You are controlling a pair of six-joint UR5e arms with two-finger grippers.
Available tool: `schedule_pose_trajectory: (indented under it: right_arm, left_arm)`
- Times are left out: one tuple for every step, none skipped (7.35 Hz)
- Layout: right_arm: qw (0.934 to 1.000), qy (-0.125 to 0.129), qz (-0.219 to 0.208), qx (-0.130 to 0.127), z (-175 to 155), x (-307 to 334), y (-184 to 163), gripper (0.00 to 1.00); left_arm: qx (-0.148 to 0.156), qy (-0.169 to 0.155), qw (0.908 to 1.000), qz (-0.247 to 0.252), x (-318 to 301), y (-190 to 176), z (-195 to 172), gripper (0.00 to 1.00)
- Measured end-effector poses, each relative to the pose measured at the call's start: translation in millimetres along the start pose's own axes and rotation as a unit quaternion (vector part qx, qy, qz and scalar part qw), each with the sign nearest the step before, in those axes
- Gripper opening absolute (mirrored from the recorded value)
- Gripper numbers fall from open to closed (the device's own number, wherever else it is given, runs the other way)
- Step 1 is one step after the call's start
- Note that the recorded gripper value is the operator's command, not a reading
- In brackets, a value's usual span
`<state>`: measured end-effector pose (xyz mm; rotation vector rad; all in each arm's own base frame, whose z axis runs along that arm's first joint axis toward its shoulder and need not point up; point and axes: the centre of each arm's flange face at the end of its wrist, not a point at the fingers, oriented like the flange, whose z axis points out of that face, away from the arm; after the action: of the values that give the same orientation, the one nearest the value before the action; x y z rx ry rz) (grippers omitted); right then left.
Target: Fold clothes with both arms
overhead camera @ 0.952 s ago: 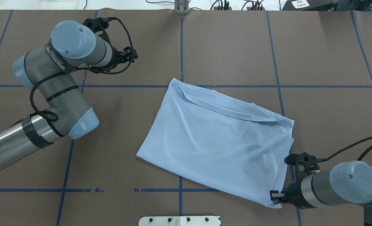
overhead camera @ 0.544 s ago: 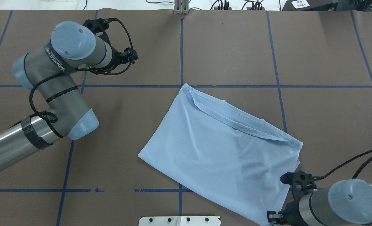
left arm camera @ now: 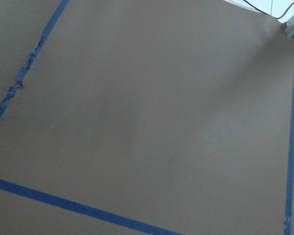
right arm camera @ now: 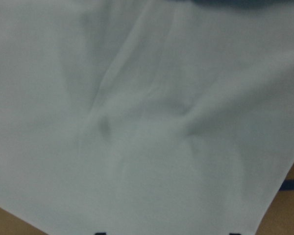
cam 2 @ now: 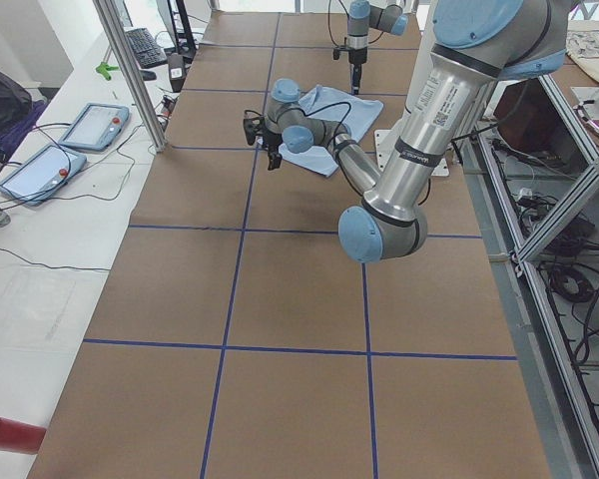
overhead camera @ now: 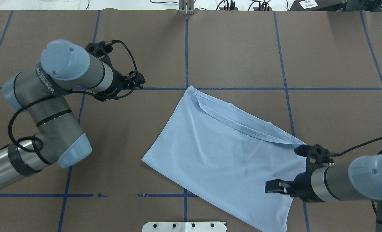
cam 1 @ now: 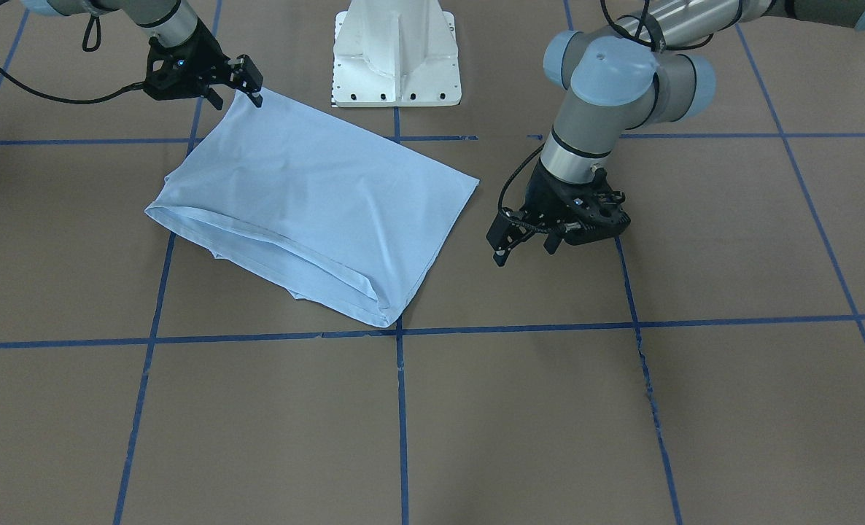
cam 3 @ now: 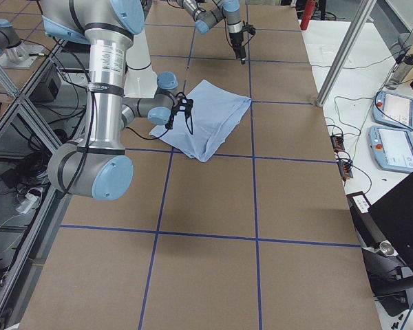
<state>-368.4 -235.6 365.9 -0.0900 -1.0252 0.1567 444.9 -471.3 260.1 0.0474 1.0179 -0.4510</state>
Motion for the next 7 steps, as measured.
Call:
schedule_pose_trajectory:
  right_arm:
    - [0.9993,-0.018,0.013,0.029,-13.5,-9.9,-25.4,1.00]
    - [0.9979,-0.034,0.019,0.052,-22.7,-21.0,-43.6,1.00]
    - [0.9965,-0.045,0.022,0.067,-26.1,-30.9,-54.5,1.00]
    - [0.9958,-0.050,0.023,0.074,-26.1,-36.5,-59.9,1.00]
    - [0.9955,-0.052,0.023,0.076,-25.5,-39.5,-62.3,1.00]
    - [0.9953,-0.052,0.023,0.078,-25.4,-40.3,-63.9,1.00]
    - [0.9952,-0.052,0.024,0.079,-25.8,-40.2,-65.5,1.00]
  left_arm:
    - [-0.027,-0.002,0.9986,-0.045,-2.0,44.4,8.1,0.99]
    - [-0.045,-0.015,0.9952,-0.086,-3.8,93.0,23.4,0.99]
    - [-0.049,-0.037,0.9916,-0.114,-8.4,137.1,40.9,0.98]
    - [-0.046,-0.059,0.9888,-0.129,-14.3,165.6,52.8,0.96]
    - [-0.042,-0.075,0.9868,-0.138,-18.8,178.6,58.7,0.92]
    - [-0.039,-0.084,0.9856,-0.142,-20.6,183.4,61.4,0.89]
    - [-0.038,-0.088,0.9851,-0.143,-21.2,184.6,63.6,0.83]
